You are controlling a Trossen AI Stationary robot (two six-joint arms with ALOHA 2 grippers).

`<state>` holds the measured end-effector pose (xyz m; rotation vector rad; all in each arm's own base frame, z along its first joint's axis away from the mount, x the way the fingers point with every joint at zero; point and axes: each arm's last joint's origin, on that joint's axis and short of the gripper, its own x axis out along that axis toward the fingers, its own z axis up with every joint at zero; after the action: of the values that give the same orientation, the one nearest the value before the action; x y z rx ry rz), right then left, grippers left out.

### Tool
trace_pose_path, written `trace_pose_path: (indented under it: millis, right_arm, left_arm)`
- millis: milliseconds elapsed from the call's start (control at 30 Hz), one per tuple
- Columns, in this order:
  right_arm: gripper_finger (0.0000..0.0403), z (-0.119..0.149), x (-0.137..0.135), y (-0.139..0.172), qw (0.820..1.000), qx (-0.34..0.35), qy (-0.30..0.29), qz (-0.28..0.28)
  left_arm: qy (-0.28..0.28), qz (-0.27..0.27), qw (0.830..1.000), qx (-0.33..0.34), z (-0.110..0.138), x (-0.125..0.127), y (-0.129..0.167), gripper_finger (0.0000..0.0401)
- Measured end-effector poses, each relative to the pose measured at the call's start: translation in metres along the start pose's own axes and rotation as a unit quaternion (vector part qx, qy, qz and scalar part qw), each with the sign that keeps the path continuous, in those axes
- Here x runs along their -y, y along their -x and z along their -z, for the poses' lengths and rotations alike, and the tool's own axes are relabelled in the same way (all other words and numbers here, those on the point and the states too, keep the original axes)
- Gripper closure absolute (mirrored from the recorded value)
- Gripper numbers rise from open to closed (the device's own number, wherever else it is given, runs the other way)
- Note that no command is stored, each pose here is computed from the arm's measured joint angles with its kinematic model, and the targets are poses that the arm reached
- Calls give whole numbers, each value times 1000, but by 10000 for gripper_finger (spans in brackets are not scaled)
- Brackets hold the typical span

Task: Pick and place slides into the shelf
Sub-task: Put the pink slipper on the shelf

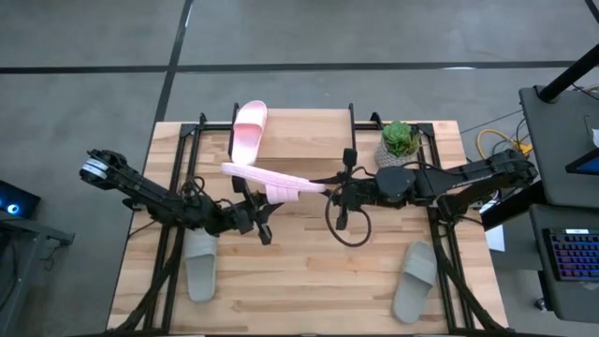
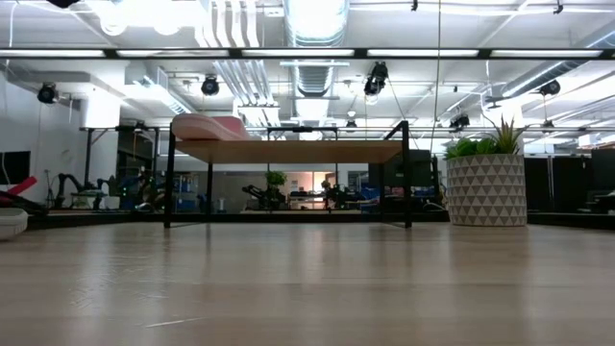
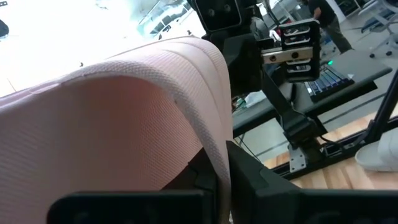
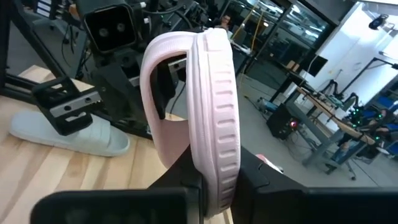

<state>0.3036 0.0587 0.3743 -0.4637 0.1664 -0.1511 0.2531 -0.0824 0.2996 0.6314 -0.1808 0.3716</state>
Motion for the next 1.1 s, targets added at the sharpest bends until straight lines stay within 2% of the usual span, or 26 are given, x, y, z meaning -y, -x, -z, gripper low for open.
trace_pose_path:
  millis: [167,367,533,667,900,1100]
  right_arm:
    - [374,3,5,0,999,-14,-28,10]
    - [375,9,24,6,997,-37,-69,28]
    - [375,13,42,17,992,-58,-101,49]
    - [375,18,52,25,988,-80,-122,60]
    - [375,14,59,38,990,-72,-102,62]
    - [375,12,61,43,992,-67,-93,61]
  left_arm:
    - [-34,5,999,-10,1,1,0,375]
    - [-98,18,995,-33,5,2,2,304]
    - [-157,3,983,-94,8,3,6,245]
    - [-194,-17,973,-126,4,0,13,220]
    - [-166,-65,970,-164,-2,-15,34,216]
    - [-78,-95,981,-149,2,-41,59,215]
